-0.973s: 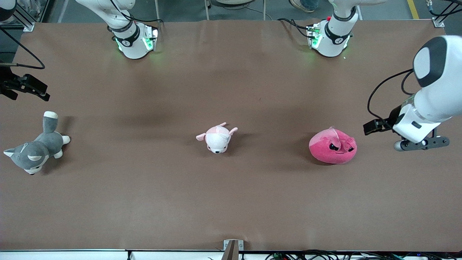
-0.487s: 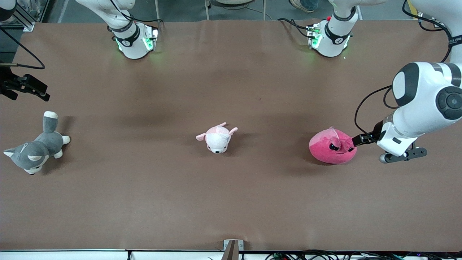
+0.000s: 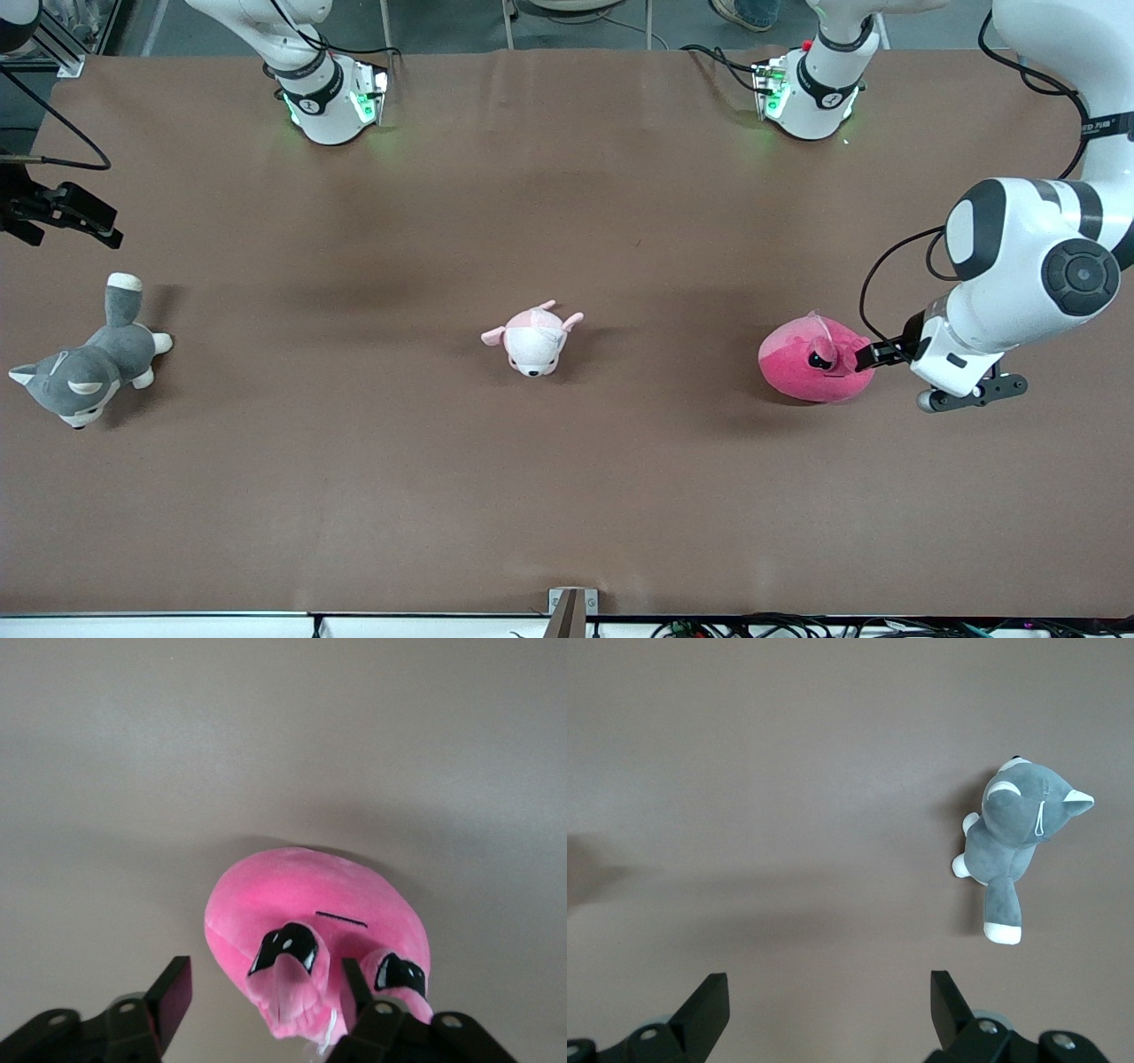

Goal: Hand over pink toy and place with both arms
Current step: 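Close the left gripper on the hot-pink plush's ears and lift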

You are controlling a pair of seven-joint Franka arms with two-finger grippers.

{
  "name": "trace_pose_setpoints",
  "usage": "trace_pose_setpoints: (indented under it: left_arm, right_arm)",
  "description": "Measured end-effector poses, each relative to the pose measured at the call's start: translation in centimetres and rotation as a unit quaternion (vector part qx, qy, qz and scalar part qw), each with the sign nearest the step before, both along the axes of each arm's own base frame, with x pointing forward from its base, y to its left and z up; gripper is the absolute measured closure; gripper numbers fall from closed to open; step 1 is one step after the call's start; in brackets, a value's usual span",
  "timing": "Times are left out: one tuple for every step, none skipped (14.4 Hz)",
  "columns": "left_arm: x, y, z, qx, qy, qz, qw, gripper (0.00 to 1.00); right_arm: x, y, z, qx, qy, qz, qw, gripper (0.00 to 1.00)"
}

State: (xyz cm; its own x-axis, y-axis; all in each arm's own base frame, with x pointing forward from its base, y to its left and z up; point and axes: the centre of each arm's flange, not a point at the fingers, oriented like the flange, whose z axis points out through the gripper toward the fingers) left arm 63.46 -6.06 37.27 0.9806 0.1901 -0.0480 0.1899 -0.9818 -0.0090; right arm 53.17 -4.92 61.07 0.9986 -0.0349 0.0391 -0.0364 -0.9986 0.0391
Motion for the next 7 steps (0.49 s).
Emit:
trace_pose_setpoints:
  left_arm:
    - [0.0, -0.1, -0.4, 0.000, 0.002, 0.000, 1.000, 0.28]
    - [-0.1, -0.1, -0.8, -0.001, 0.003, -0.001, 1.000, 0.32]
    - [-0.2, -0.3, -1.0, -0.001, 0.005, -0.002, 1.000, 0.32]
    - [-0.3, -0.4, -1.3, -0.001, 0.008, -0.003, 1.000, 0.36]
    - [-0.5, -0.6, -1.5, -0.001, 0.010, -0.005, 1.000, 0.37]
    - [-0.6, -0.8, -1.6, -0.002, 0.012, -0.006, 1.000, 0.39]
    - [-0.7, -0.9, -1.8, -0.002, 0.013, -0.007, 1.000, 0.40]
  right_arm:
    - [0.0, 0.0, 0.0, 0.000, 0.000, 0.000, 1.000, 0.00]
    - [0.0, 0.0, 0.0, 0.000, 0.000, 0.000, 1.000, 0.00]
    - [0.0, 0.0, 0.0, 0.000, 0.000, 0.000, 1.000, 0.00]
    - [0.0, 0.0, 0.0, 0.000, 0.000, 0.000, 1.000, 0.00]
    - [0.0, 0.0, 0.0, 0.000, 0.000, 0.000, 1.000, 0.00]
    - [0.0, 0.0, 0.0, 0.000, 0.000, 0.000, 1.000, 0.00]
    - [0.0, 0.0, 0.0, 0.000, 0.000, 0.000, 1.000, 0.00]
